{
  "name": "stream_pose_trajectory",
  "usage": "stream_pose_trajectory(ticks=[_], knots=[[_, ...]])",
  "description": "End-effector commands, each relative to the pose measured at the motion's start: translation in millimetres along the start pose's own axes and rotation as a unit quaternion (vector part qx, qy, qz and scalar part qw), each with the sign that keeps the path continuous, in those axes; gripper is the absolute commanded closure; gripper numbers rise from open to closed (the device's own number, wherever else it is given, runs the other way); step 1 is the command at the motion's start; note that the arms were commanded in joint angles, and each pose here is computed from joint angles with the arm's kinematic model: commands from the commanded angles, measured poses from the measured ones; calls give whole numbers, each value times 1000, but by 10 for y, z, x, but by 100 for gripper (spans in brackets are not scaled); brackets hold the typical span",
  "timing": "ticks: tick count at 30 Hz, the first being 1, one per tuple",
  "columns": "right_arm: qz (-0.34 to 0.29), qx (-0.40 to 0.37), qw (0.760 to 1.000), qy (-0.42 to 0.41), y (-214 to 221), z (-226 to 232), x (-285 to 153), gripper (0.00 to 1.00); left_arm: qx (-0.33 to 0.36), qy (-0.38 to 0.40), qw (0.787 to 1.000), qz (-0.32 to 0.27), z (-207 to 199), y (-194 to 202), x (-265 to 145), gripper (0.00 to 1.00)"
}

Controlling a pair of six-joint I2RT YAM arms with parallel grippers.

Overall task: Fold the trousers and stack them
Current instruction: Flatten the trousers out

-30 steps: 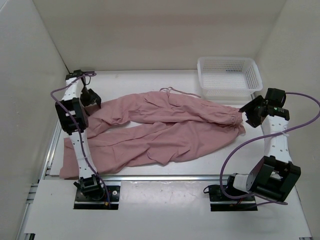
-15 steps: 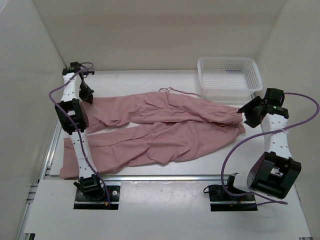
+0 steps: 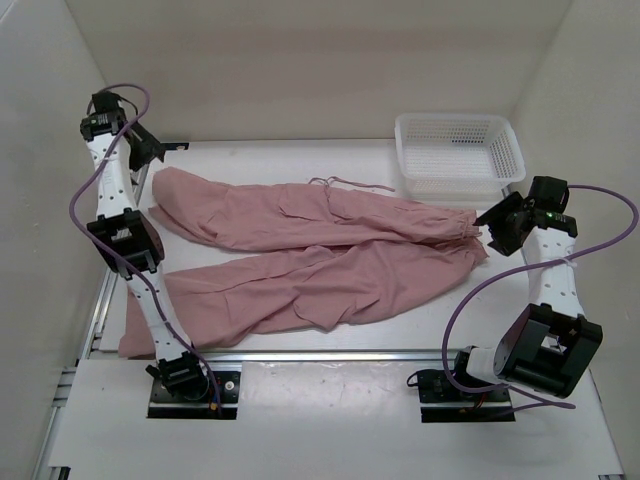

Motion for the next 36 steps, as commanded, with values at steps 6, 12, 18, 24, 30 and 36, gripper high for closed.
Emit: stream_pose_trajectory(ticks=[6,12,18,24,30,36], knots=[[-13,-17,1000,-13,-40,53,-95,35,32,-31,999,30,242,352,-224,70],[16,-21,1000,4,63,-49,67,32,40,-58,991,114,496,844,95,56],[41,-17,999,4,3,3,239,14,39,-61,983,166,612,1211,297,18],[68,-16,998,-1,52,74,446,14,27,-59,982,177,540,1287,544,20],[81,-18,997,5,66,84,554,14,12,-41,982,184,351,1253,799,35],[96,-23,995,14,92,104,699,14,19,-48,984,168,304,1065,720,90]])
Point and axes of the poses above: each gripper's point midway between its finger pads, its own x axis out along the fingers, its own z axis along the line the jaws close on, y = z × x, the point moved 2 cm from there along -x, back along the fingers, and after that the axes turned 2 degrees about -x, right-handed, at the moved point
